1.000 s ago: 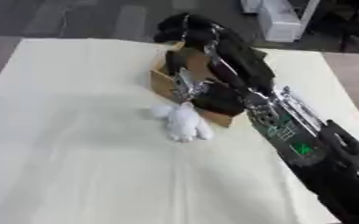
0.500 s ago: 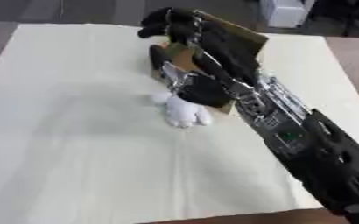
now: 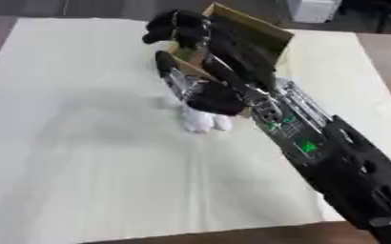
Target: Pick up objects on the table and place them in the box.
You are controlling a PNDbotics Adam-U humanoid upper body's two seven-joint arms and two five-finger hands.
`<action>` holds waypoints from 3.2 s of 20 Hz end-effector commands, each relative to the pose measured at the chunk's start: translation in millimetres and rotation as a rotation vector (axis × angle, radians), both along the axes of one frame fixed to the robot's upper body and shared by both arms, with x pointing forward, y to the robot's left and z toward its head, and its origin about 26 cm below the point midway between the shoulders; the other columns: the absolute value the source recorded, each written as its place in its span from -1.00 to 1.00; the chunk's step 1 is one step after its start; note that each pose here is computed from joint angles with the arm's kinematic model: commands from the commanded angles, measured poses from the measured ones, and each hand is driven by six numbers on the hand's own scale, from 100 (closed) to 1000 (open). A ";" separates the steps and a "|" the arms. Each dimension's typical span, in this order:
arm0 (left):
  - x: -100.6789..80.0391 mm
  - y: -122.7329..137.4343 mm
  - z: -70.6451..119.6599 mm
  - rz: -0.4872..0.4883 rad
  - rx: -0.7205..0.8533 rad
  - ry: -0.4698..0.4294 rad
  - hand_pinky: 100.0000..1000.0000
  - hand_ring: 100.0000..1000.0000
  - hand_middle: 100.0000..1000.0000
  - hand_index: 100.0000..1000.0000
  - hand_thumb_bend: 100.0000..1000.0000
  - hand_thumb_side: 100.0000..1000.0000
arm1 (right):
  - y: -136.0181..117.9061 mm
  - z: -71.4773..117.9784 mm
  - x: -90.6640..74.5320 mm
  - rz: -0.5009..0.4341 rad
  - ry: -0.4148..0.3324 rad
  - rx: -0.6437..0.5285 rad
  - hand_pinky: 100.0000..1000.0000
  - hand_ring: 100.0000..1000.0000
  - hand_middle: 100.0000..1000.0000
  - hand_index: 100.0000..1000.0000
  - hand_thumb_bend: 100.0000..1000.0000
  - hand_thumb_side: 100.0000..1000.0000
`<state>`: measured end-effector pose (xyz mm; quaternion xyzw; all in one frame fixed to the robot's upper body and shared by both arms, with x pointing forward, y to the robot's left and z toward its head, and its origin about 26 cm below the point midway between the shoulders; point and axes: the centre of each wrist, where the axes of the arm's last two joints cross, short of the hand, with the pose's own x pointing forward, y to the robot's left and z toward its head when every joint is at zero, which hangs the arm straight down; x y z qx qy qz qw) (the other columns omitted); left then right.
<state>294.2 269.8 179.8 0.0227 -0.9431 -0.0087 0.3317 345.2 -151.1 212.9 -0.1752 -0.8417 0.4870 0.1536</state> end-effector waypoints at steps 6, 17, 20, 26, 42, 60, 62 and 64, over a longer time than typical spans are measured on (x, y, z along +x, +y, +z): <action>-1.7 -1.0 6.5 -0.003 0.007 -0.022 1.00 0.70 0.69 0.72 -1.00 1.00 | -0.7 4.6 -4.9 0.024 -0.012 -0.030 0.08 0.40 0.52 0.55 -1.00 1.00; -1.4 -1.8 7.0 -0.006 0.004 -0.021 1.00 0.70 0.69 0.73 -1.00 1.00 | 10.4 -8.9 -12.8 0.091 0.004 -0.091 0.09 0.40 0.51 0.54 -1.00 1.00; -1.2 -2.3 7.4 -0.009 0.003 -0.022 1.00 0.70 0.69 0.73 -1.00 1.00 | 15.0 -18.7 -9.3 0.095 0.005 -0.124 0.10 0.40 0.51 0.54 -1.00 1.00; -0.8 -3.6 8.0 -0.015 -0.001 -0.025 1.00 0.70 0.69 0.73 -1.00 1.00 | 25.8 -42.1 0.2 0.099 0.027 -0.159 0.10 0.40 0.52 0.55 -1.00 1.00; -1.0 -3.6 7.2 -0.014 -0.003 -0.021 1.00 0.70 0.69 0.73 -1.00 1.00 | 9.1 -69.2 23.2 0.015 0.003 -0.197 0.11 0.40 0.51 0.54 -1.00 1.00; -0.5 -4.9 8.1 -0.017 -0.001 -0.026 1.00 0.70 0.69 0.73 -1.00 1.00 | 2.3 -81.0 36.3 -0.035 0.006 -0.175 0.09 0.37 0.51 0.54 -1.00 1.00; -0.3 -5.2 8.5 -0.018 -0.002 -0.027 1.00 0.70 0.70 0.73 -1.00 1.00 | 2.4 -84.0 38.2 -0.039 0.010 -0.174 0.09 0.37 0.51 0.54 -1.00 1.00; -0.1 -5.6 9.0 -0.020 -0.002 -0.029 1.00 0.70 0.70 0.73 -1.00 1.00 | 2.0 -87.3 40.4 -0.044 0.015 -0.178 0.09 0.37 0.51 0.54 -1.00 1.00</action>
